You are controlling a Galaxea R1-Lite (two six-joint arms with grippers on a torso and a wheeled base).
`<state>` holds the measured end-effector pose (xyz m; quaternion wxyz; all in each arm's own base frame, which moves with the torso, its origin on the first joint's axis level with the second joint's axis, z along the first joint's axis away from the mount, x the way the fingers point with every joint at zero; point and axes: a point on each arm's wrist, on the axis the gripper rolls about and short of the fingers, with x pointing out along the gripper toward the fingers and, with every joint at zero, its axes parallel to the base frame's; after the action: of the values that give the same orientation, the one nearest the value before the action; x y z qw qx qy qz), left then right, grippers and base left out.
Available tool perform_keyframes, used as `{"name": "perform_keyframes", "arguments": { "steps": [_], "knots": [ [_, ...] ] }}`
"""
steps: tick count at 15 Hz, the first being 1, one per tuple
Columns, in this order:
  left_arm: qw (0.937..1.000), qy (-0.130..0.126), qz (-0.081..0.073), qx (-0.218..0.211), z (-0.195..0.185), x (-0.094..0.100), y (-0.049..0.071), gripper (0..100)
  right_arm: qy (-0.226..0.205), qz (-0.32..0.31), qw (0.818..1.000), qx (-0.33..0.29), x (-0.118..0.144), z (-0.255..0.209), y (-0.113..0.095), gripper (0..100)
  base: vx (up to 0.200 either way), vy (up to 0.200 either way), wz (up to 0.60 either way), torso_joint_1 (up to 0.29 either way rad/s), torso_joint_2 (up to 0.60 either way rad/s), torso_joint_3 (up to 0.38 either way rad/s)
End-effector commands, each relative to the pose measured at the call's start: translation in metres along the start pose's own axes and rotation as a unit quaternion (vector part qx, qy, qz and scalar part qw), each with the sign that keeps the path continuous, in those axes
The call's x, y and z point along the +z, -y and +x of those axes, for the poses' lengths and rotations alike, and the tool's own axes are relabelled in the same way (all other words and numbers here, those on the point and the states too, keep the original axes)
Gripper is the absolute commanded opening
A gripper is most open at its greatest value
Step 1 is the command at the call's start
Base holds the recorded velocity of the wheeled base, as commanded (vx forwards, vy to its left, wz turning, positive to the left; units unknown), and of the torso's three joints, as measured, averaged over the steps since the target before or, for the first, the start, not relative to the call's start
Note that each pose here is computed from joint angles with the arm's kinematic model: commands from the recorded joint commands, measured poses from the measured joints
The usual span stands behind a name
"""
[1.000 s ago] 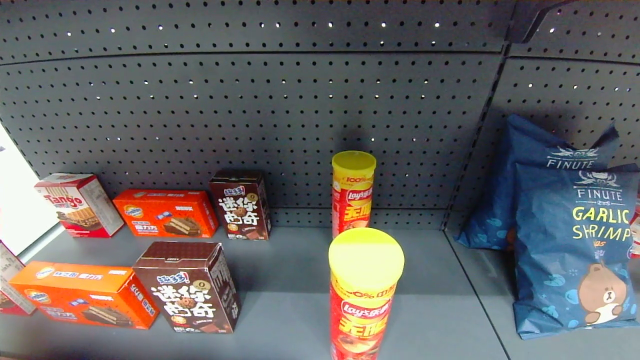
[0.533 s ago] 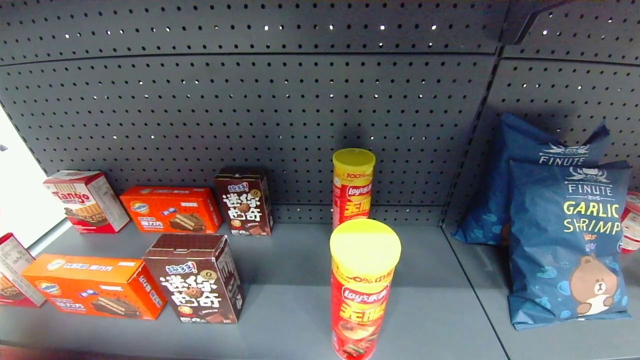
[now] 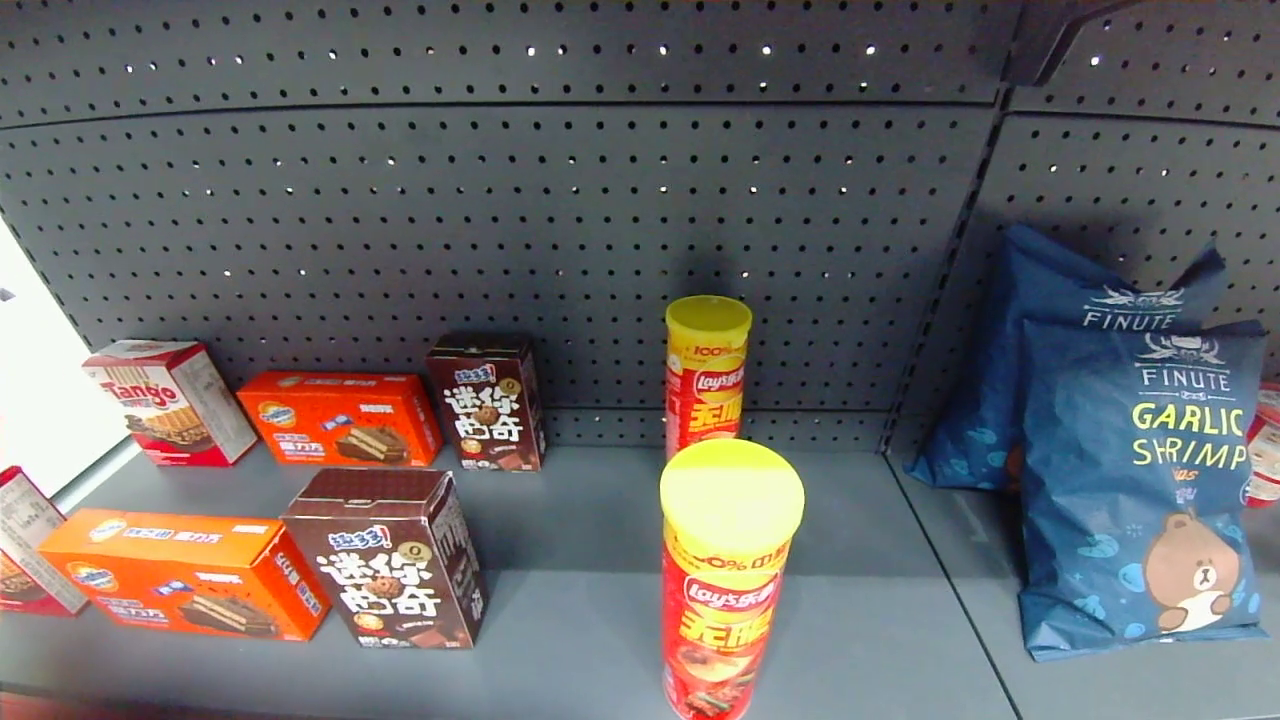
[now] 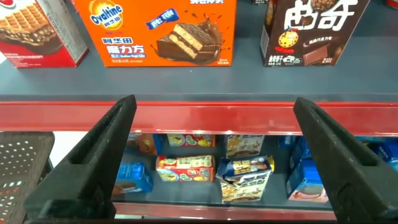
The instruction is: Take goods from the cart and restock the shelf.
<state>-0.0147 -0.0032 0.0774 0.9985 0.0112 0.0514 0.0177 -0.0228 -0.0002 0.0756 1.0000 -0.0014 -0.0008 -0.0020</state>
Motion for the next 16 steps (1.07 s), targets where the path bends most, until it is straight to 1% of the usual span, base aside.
{"name": "perform_keyframes", "arguments": {
  "steps": [1, 2, 3, 4, 5, 7, 15, 16],
  "knots": [
    [1.0, 0.0, 0.0, -0.002, 0.0, 0.0, 0.0, 100, -0.002, -0.001, 1.0, 0.0, 0.0003, -0.0002, 0.0, 100, 0.0, 0.0, 0.0, 0.0, 0.0, 0.0],
    [0.9999, 0.0, 0.001, -0.016, -0.0001, 0.0, -0.0005, 100, -0.001, -0.001, 1.0, 0.0, 0.0004, -0.0002, 0.0, 100, 0.0, 0.0, 0.0, 0.0, 0.0, 0.0],
    [0.9992, 0.006, 0.004, -0.04, -0.001, -0.0003, -0.0012, 100, -0.001, -0.001, 1.0, 0.0, 0.0001, -0.0001, 0.0, 100, 0.0, 0.0, 0.0, 0.0, 0.0, 0.0],
    [0.9982, 0.023, 0.006, -0.055, -0.0034, -0.0011, -0.0018, 100, -0.001, 0.0, 1.0, 0.0, -0.0001, 0.0, 0.0, 100, 0.0, 0.0, 0.0, 0.0, 0.0, 0.0],
    [0.9972, 0.052, 0.003, -0.053, -0.0078, -0.0028, -0.002, 100, 0.0, 0.0, 1.0, 0.0, 0.0, 0.0, 0.0, 100, 0.0, 0.0, 0.0, 0.0, 0.0, 0.0],
    [0.9973, 0.052, 0.001, -0.053, -0.0077, -0.0028, -0.002, 100, 0.0, 0.0, 1.0, 0.0, 0.0, 0.0, 0.0, 100, 0.0, 0.0, 0.0, 0.0, 0.0, 0.0],
    [0.9974, 0.052, 0.004, -0.05, -0.0076, -0.0026, -0.0021, 100, 0.0, 0.0, 1.0, 0.0, 0.0, 0.0, 0.0, 100, 0.0, 0.0, 0.0, 0.0, 0.0, 0.0],
    [0.9976, 0.051, 0.0, -0.047, -0.0076, -0.0026, -0.0023, 100, 0.0, 0.0, 1.0, 0.0, 0.0, 0.0, 0.0, 100, 0.0, 0.0, 0.0, 0.0, 0.0, 0.0]
  ]
}}
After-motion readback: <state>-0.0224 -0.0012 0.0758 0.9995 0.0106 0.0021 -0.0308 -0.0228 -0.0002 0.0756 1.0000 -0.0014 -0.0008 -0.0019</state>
